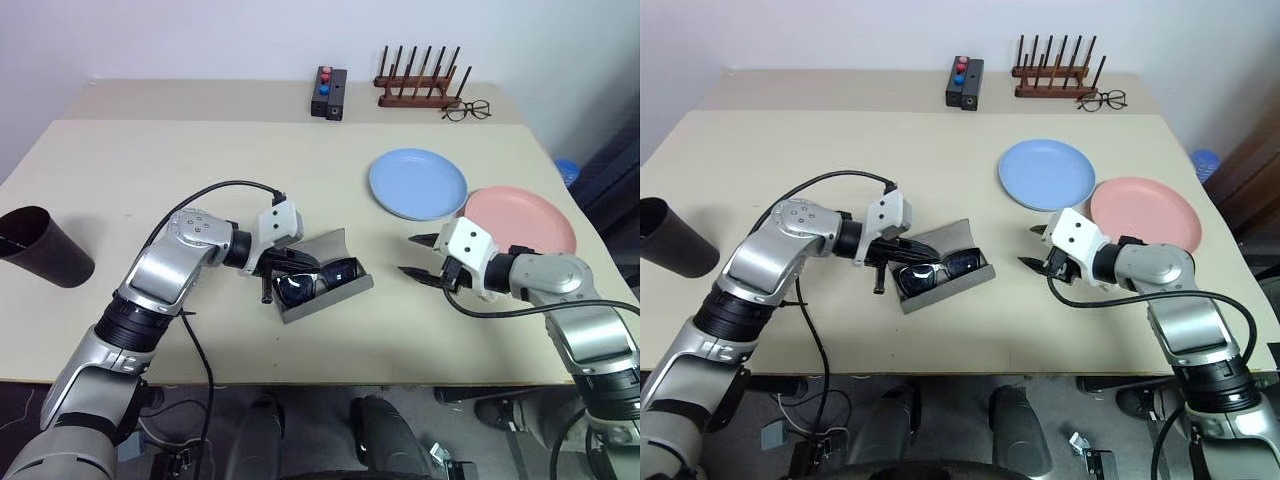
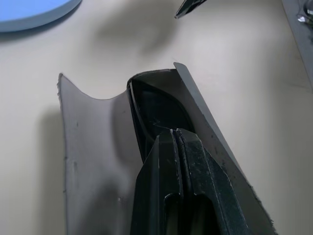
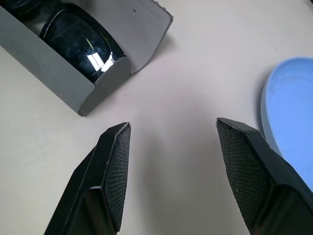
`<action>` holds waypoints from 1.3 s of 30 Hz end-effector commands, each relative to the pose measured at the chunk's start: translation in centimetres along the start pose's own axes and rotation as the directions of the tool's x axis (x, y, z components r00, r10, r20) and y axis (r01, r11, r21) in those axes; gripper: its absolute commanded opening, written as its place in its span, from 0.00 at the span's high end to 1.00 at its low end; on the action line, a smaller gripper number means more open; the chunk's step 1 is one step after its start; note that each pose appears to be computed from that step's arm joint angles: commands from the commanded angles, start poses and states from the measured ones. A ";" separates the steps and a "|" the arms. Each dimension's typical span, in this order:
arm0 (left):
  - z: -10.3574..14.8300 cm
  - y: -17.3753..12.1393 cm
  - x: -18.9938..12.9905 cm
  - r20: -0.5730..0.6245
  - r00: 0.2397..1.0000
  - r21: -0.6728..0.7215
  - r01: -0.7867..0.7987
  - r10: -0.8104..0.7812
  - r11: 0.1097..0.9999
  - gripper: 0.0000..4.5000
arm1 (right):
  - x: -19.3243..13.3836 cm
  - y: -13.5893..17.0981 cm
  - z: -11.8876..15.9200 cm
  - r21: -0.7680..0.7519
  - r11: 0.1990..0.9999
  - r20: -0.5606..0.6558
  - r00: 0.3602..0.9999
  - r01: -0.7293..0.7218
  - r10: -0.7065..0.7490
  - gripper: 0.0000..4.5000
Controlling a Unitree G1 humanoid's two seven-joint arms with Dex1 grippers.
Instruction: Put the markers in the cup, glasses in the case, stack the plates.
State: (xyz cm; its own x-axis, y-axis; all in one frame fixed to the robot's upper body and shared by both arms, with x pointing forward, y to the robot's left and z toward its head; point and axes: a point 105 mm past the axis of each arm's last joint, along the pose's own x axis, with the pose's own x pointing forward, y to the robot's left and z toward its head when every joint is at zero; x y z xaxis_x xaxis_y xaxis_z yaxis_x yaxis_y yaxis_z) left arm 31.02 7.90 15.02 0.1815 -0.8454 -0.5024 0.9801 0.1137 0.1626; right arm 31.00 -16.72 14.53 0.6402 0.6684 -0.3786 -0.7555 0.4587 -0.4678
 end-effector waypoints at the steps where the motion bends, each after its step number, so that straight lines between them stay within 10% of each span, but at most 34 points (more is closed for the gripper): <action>1: 0.3 -0.7 0.4 0.009 1.000 0.032 0.022 -0.022 0.999 1.00 | -0.1 -0.4 0.6 -0.024 0.999 0.023 1.000 0.022 -0.021 0.37; 8: 5.0 3.4 -2.1 0.282 0.939 -0.115 -0.171 0.198 0.978 1.00 | 0.2 0.0 1.3 -0.028 0.999 0.037 0.999 0.016 -0.015 0.37; 15: 2.0 7.9 -5.8 0.145 0.870 -0.156 -0.450 0.471 0.879 1.00 | 0.5 1.4 2.4 -0.025 0.999 0.069 0.997 -0.038 0.040 0.37; 21: -2.8 5.6 -5.2 -0.023 0.926 -0.123 -0.377 0.377 0.918 1.00 | 1.4 2.4 3.3 -0.021 0.997 0.097 0.992 -0.073 0.075 0.37; 39: -1.5 -0.9 -1.0 0.007 0.997 -0.074 -0.073 0.073 0.995 1.00 | 1.4 2.6 3.1 -0.009 0.998 0.096 0.993 -0.069 0.069 0.37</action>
State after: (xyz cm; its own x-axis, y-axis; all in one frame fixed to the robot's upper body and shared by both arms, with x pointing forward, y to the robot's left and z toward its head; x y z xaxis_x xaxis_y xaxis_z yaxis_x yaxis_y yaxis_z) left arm 30.76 10.11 14.06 0.2890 -0.8299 -0.4772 0.9572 0.2591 0.1292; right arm 29.79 -13.12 14.13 0.5665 0.7372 -0.3682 -0.8100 0.4158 -0.4136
